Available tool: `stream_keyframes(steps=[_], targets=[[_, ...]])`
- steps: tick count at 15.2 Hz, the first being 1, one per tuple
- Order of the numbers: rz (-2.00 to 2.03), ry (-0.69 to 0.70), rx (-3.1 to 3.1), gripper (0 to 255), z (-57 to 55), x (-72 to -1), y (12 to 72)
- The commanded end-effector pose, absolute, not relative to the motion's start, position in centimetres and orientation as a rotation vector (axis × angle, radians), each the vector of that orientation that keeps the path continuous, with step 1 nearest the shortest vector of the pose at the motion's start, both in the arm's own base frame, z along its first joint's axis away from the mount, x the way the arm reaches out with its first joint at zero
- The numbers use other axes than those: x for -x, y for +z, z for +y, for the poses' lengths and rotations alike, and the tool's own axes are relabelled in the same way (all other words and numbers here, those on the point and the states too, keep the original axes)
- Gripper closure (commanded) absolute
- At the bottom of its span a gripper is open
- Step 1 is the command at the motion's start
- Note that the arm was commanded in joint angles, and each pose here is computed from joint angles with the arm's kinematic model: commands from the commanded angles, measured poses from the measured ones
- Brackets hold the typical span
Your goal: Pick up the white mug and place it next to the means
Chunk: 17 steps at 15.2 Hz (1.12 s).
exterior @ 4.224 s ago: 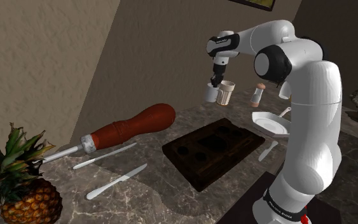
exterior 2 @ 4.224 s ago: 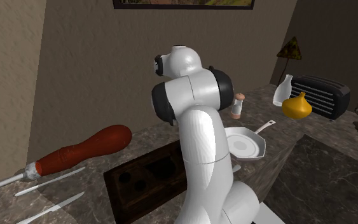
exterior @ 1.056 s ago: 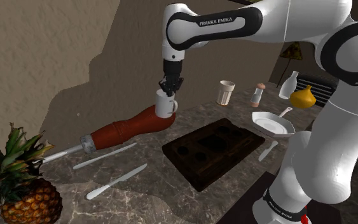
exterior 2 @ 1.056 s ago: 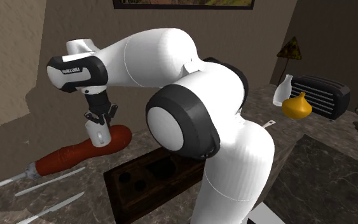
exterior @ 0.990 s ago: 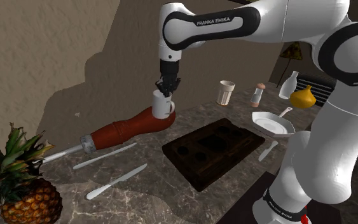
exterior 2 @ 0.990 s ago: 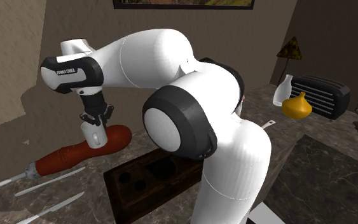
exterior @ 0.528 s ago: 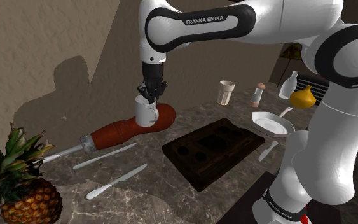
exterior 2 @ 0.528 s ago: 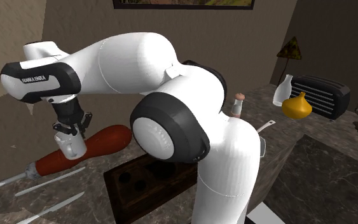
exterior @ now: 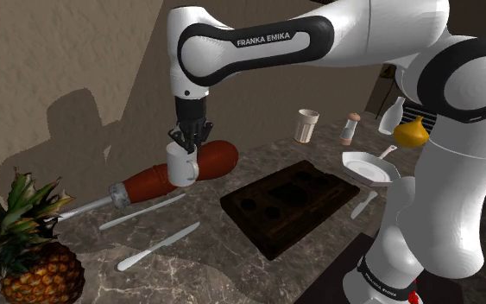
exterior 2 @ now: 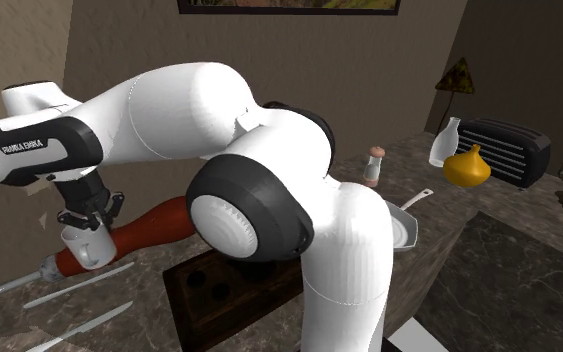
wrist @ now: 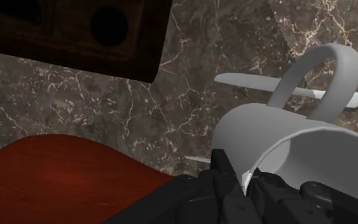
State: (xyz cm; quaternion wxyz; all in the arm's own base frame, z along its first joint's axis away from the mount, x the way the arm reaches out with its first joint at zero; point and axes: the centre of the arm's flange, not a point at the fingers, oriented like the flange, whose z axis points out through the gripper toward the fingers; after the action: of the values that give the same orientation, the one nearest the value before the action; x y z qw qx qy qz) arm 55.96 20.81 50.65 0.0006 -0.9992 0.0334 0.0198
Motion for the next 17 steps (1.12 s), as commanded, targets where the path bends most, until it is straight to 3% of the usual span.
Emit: stream_keyframes(steps=[1, 17], targets=[[0.105, 0.062, 3.138, 255, 20.8, -55.9, 49.6], [0.105, 0.062, 3.138, 255, 20.8, -55.9, 41.1]])
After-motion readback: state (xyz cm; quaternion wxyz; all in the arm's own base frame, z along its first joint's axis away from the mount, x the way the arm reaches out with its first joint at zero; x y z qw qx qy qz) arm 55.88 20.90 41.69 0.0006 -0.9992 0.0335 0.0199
